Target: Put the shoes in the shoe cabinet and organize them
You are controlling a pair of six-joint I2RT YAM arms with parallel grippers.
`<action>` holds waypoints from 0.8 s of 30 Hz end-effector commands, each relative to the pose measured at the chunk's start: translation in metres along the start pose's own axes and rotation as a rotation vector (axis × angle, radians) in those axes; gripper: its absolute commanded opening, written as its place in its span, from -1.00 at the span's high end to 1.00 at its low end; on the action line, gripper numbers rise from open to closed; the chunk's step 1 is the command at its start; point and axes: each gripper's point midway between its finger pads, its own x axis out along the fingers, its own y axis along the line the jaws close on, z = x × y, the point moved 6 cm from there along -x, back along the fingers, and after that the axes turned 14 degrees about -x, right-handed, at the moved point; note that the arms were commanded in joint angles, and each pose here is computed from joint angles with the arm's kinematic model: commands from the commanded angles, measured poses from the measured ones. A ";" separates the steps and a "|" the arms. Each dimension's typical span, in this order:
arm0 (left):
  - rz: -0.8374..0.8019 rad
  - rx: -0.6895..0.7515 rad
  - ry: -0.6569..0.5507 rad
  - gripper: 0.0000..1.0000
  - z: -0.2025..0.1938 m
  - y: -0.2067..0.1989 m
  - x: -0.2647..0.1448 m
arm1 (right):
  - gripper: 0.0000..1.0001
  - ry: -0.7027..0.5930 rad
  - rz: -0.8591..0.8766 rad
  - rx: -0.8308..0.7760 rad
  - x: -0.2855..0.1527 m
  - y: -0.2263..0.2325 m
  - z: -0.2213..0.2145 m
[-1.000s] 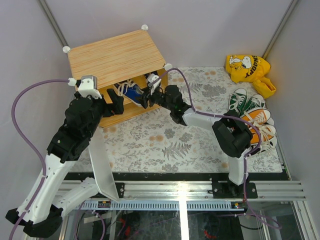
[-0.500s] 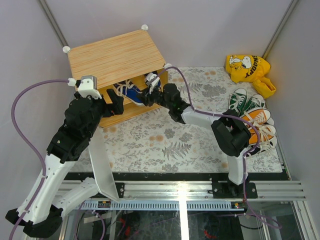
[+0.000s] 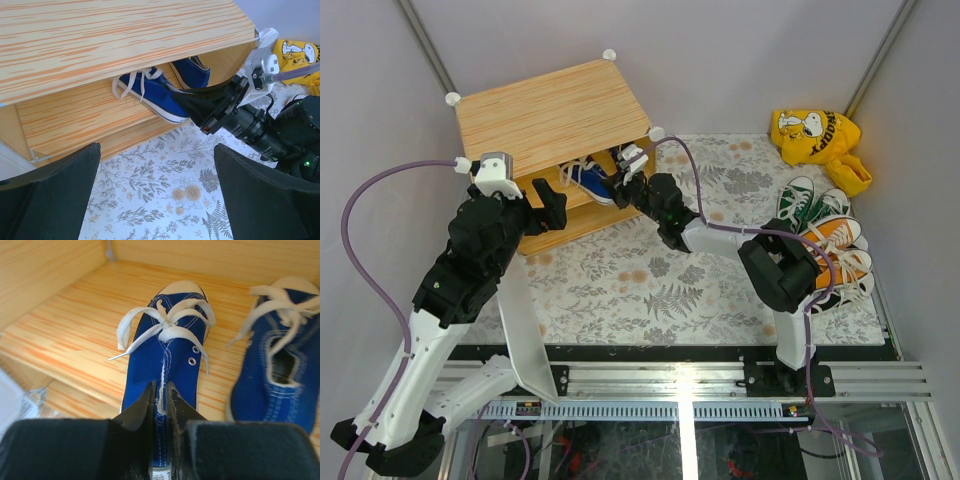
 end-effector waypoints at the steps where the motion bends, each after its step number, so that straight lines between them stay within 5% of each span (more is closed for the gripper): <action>1: -0.024 0.000 -0.045 -0.89 0.009 -0.005 0.000 | 1.00 -0.205 -0.258 -0.006 0.003 -0.039 0.051; 24: -0.020 0.004 -0.048 -0.89 0.006 -0.002 0.000 | 0.86 -0.157 -0.358 -0.024 0.043 -0.056 0.034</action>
